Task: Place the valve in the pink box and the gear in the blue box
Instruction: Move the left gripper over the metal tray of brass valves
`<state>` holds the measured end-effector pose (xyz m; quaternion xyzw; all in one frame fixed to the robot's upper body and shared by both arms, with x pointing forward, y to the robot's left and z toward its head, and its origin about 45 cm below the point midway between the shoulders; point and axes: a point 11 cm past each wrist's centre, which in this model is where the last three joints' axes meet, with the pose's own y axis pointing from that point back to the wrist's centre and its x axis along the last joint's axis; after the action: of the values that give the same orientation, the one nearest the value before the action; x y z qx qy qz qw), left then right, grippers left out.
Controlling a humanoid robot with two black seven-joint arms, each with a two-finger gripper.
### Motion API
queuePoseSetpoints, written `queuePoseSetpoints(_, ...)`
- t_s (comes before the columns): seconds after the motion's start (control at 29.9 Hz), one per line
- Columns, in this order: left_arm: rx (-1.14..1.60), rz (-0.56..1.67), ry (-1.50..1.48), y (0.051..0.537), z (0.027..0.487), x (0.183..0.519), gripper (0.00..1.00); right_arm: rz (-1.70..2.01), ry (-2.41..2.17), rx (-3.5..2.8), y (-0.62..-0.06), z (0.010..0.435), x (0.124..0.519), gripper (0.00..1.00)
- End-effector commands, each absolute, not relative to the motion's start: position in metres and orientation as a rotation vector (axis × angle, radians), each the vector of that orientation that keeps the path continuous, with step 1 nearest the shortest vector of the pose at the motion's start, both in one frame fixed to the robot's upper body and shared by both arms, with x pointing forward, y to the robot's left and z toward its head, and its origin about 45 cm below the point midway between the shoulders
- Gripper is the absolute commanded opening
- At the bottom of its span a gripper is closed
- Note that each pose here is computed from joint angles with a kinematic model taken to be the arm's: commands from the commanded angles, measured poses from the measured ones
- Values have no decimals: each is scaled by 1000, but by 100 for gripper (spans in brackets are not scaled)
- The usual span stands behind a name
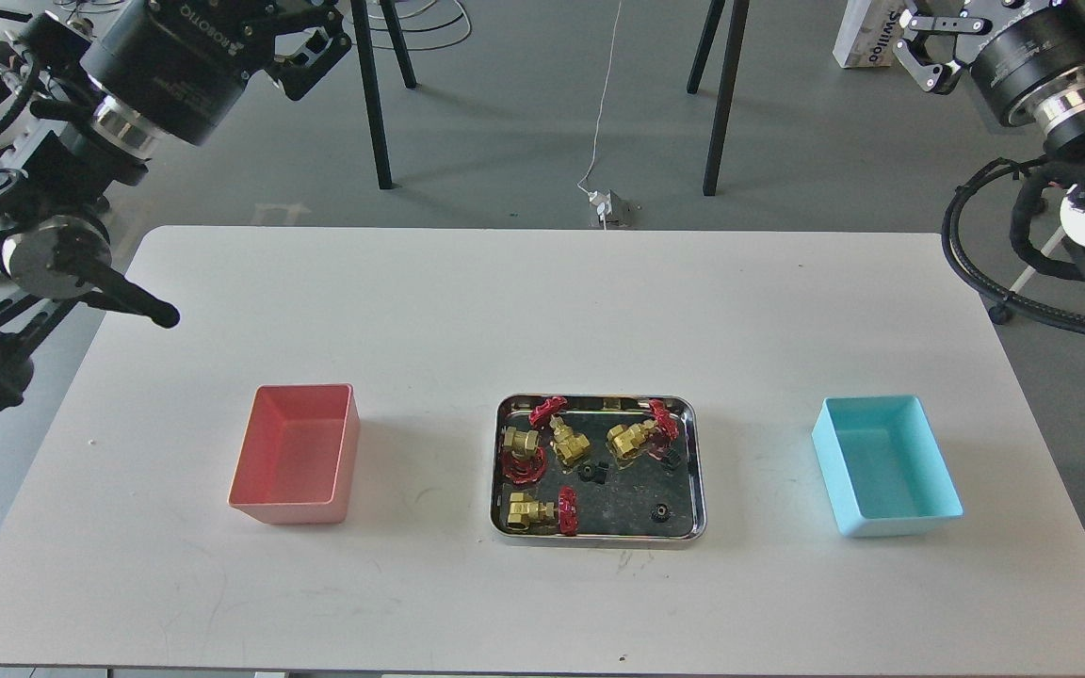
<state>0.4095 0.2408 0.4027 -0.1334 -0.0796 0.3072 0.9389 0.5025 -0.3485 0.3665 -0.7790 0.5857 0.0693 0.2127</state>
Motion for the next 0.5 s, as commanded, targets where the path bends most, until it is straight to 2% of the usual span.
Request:
queuePoseSetpoints(0.0, 43, 446, -334, 214, 405, 393, 100, 192, 1590, -2181, -337, 371, 501, 100)
queuePoseSetpoints(0.1, 284, 263, -425, 190, 386, 376, 100, 199, 1562, -2195, -330, 370, 499, 100)
queuePoseSetpoints(0.2, 468, 59, -489, 146, 357, 360, 100, 216, 1570, -2178, -332, 364, 496, 100)
queuePoseSetpoints(0.3, 691, -73, -716, 119, 310, 357, 100, 259, 1570, -2157, -334, 353, 492, 100)
queuePoseSetpoints(0.47, 817, -169, -1123, 95, 250, 370, 100, 335, 1592, -2117, -343, 331, 486, 100)
